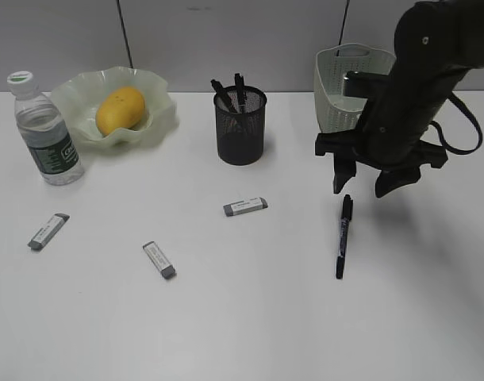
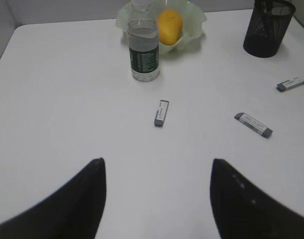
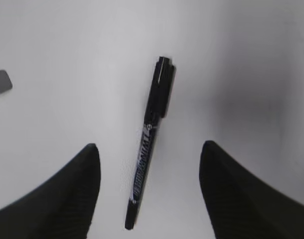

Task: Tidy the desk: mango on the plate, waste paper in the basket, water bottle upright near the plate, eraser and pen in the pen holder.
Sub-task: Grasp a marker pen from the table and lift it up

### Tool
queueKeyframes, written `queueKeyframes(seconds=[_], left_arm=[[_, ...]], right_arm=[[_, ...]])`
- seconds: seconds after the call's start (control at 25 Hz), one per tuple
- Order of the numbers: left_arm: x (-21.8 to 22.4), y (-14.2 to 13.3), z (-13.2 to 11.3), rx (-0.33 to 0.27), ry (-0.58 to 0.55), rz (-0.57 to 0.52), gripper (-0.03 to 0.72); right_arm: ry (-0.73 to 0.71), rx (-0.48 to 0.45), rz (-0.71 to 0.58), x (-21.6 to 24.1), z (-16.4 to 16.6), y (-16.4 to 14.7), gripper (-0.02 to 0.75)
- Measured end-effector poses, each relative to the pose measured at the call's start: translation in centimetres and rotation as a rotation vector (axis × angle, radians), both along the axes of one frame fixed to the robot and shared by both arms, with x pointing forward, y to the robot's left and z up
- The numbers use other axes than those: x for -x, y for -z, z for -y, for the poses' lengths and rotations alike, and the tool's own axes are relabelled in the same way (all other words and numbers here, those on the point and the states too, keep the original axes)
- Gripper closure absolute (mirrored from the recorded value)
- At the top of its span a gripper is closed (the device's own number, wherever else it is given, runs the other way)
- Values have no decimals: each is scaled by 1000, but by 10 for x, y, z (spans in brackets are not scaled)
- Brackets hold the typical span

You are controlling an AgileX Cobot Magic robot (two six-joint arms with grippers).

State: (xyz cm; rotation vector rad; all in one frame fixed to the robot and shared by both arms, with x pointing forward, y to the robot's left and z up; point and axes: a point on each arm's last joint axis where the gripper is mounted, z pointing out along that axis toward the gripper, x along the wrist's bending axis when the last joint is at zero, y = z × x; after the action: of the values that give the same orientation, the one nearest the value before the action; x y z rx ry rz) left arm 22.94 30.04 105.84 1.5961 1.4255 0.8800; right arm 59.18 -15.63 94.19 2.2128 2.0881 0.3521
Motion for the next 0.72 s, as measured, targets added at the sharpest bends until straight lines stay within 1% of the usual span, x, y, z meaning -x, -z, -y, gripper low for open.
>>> queueKeyframes(seconds=[0.2,0.48,0.64,0.72], left_arm=[[0,0,0,0,-31,0,186],[0,0,0,0,-32,0,186],[0,0,0,0,-32,0,186],[0,0,0,0,-32,0,186]], right_arm=[[24,13,-21,-15,-7,19,240],[34,43,-98,-18,-8,54,241],[36,51,-116,-19,-8,65,274],[44,46,-108,-20,-9,66,294]])
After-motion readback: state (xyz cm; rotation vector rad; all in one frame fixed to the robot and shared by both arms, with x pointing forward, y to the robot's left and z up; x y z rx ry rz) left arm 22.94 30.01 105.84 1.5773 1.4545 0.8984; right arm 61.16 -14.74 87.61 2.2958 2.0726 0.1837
